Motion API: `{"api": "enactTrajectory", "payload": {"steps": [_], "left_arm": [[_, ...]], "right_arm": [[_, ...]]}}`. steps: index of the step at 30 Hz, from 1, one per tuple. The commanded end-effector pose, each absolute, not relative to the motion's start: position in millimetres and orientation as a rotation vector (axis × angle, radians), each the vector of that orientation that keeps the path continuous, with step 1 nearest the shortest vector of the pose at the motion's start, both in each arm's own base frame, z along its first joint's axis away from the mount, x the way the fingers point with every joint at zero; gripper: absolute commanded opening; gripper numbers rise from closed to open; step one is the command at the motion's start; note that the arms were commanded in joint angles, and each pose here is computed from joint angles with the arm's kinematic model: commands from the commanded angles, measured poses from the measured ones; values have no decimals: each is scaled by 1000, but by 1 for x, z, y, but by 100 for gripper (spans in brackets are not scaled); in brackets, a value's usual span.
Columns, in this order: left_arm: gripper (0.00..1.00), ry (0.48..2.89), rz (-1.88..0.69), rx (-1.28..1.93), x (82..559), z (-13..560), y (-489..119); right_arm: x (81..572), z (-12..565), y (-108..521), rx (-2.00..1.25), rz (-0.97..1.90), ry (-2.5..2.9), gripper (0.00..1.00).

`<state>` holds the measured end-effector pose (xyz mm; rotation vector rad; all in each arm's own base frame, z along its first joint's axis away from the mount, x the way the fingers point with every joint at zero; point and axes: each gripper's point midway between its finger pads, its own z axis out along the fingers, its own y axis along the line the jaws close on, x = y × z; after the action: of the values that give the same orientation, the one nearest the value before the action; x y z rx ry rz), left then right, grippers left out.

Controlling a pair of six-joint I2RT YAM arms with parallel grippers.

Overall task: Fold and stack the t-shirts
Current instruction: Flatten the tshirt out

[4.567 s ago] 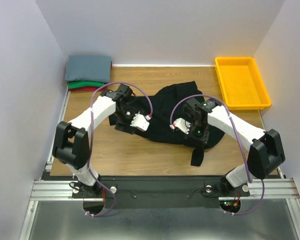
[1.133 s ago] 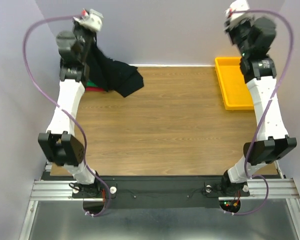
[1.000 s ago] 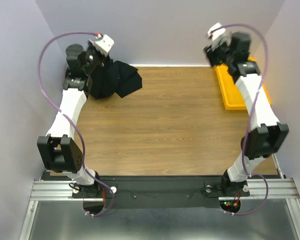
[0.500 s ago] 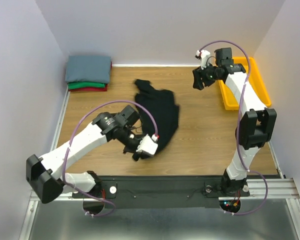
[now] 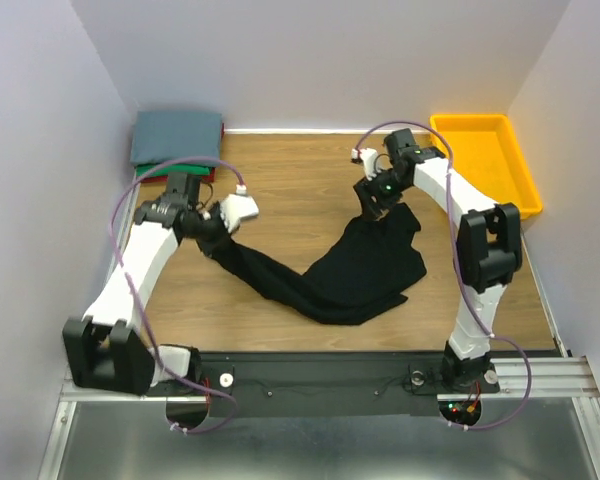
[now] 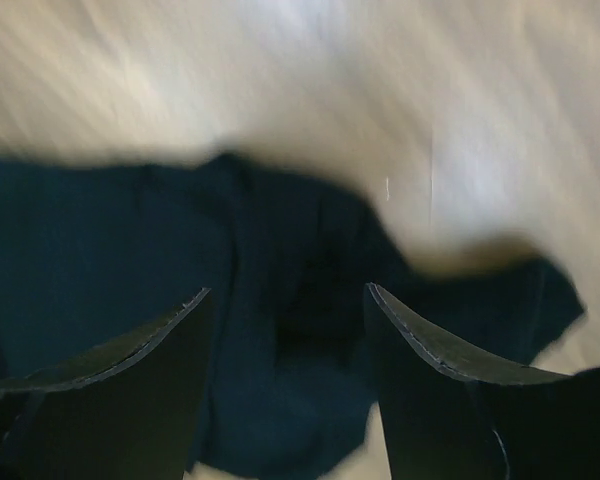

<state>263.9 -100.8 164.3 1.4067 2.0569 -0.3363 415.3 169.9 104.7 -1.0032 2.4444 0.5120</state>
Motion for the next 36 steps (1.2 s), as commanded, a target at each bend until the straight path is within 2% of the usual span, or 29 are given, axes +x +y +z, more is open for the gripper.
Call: {"api": "enactTrajectory", "payload": {"steps": [1, 6, 13, 20, 27, 30, 31, 32, 33, 34, 36], "left_arm": [[0, 2179, -323, 1059, 334, 163, -82], [0, 2295, -482, 986, 350, 130, -77], [0, 2287, -340, 985, 366, 117, -61], [0, 2330, -177, 947, 366, 98, -21], [0, 2524, 32, 931, 333, 52, 54], [0, 2495, 12, 1192, 306, 43, 56], [3, 2516, -37, 1234, 292, 41, 52], [10, 2498, -61, 1278, 288, 44, 50], [19, 2427, -118, 1312, 294, 57, 40], [36, 2376, -172, 1373, 289, 68, 31], [51, 2187, -215, 1359, 314, 111, 7]], "right_arm": [[393, 154, 124, -1058, 320, 2373, 67], [366, 143, 106, -1083, 287, 2413, 67], [381, 112, 126, -952, 441, 2527, 60], [407, 79, 130, -851, 440, 2602, 57], [392, 90, 111, -824, 372, 2597, 55], [379, 97, 104, -820, 362, 2594, 53], [375, 98, 104, -819, 365, 2594, 54], [374, 102, 104, -815, 366, 2584, 55], [372, 114, 102, -807, 363, 2556, 56], [374, 120, 99, -786, 365, 2543, 58], [380, 135, 93, -747, 362, 2506, 58]]}}
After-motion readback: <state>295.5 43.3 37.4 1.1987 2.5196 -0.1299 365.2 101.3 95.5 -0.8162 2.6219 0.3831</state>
